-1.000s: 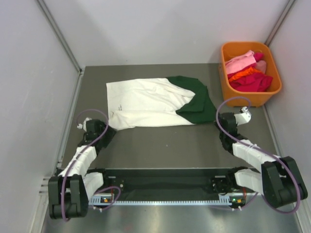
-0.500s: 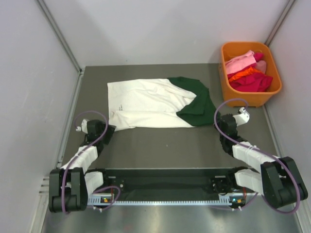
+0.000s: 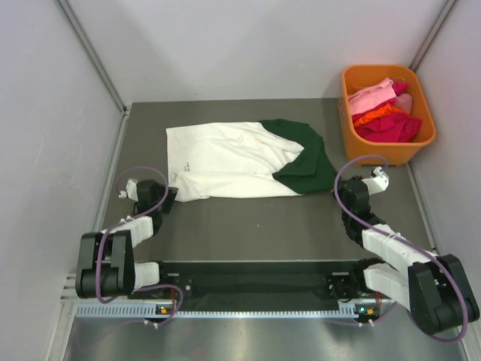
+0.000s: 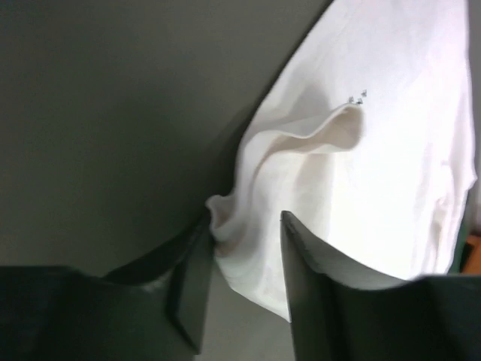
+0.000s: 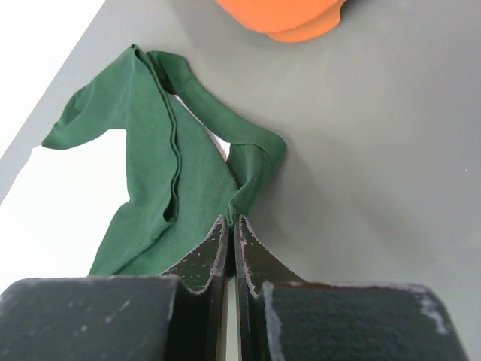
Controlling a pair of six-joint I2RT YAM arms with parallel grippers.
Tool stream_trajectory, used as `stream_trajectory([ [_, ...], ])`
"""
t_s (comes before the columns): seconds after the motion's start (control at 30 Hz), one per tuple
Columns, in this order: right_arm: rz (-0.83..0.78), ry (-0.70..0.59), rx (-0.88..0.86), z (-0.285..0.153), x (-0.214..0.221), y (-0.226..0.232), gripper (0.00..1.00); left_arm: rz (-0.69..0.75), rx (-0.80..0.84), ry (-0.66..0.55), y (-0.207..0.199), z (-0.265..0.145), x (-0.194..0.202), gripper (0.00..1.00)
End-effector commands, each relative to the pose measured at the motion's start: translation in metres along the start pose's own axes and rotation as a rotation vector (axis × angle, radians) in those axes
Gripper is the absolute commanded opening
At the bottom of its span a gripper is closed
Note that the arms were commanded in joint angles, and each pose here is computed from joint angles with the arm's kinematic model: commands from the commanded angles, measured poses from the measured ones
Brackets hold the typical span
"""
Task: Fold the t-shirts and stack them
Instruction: Fold the tshirt
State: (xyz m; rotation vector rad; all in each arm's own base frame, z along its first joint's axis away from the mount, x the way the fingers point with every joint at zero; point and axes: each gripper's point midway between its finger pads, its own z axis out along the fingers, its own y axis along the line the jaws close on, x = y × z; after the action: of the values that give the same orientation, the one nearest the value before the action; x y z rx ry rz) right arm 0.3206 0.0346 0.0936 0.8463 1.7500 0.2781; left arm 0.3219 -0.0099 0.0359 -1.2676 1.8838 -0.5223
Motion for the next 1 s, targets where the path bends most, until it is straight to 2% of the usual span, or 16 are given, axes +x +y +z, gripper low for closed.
stream_trajectory([
  [0.0, 0.003, -0.035, -0.009, -0.001, -0.008, 0.005, 0.00, 0.022, -0.066, 0.067, 0.019, 0.011, 0.015, 0.43],
  [0.07, -0.005, -0.024, -0.001, -0.001, -0.006, 0.003, 0.00, 0.040, -0.058, 0.102, 0.016, 0.012, 0.021, 0.24],
  [0.1, -0.004, -0.030, 0.002, -0.001, -0.009, 0.004, 0.00, 0.046, -0.067, 0.111, 0.018, 0.013, 0.022, 0.06],
  [0.13, -0.003, -0.029, 0.005, -0.002, -0.008, 0.003, 0.00, 0.051, -0.064, 0.110, 0.014, 0.014, 0.020, 0.00],
  [0.33, 0.016, -0.050, 0.047, -0.005, -0.017, -0.001, 0.00, 0.118, -0.140, 0.099, 0.015, 0.007, 0.009, 0.00],
  [0.47, 0.004, -0.008, 0.171, -0.003, -0.017, -0.010, 0.00, 0.157, -0.151, 0.060, -0.003, -0.005, -0.011, 0.00],
  [0.53, 0.003, -0.003, 0.189, -0.002, -0.034, 0.009, 0.00, 0.166, -0.163, 0.040, -0.006, -0.012, -0.017, 0.00],
  [0.67, 0.015, -0.011, 0.221, -0.008, -0.059, 0.030, 0.00, 0.181, -0.112, 0.016, -0.037, -0.025, -0.033, 0.00],
  [0.83, 0.074, -0.061, 0.163, -0.017, -0.096, 0.066, 0.00, 0.204, -0.054, -0.009, -0.090, -0.046, -0.060, 0.00],
  [0.97, 0.128, -0.156, 0.067, -0.032, -0.154, 0.115, 0.00, 0.222, -0.006, -0.064, -0.139, -0.066, -0.091, 0.00],
])
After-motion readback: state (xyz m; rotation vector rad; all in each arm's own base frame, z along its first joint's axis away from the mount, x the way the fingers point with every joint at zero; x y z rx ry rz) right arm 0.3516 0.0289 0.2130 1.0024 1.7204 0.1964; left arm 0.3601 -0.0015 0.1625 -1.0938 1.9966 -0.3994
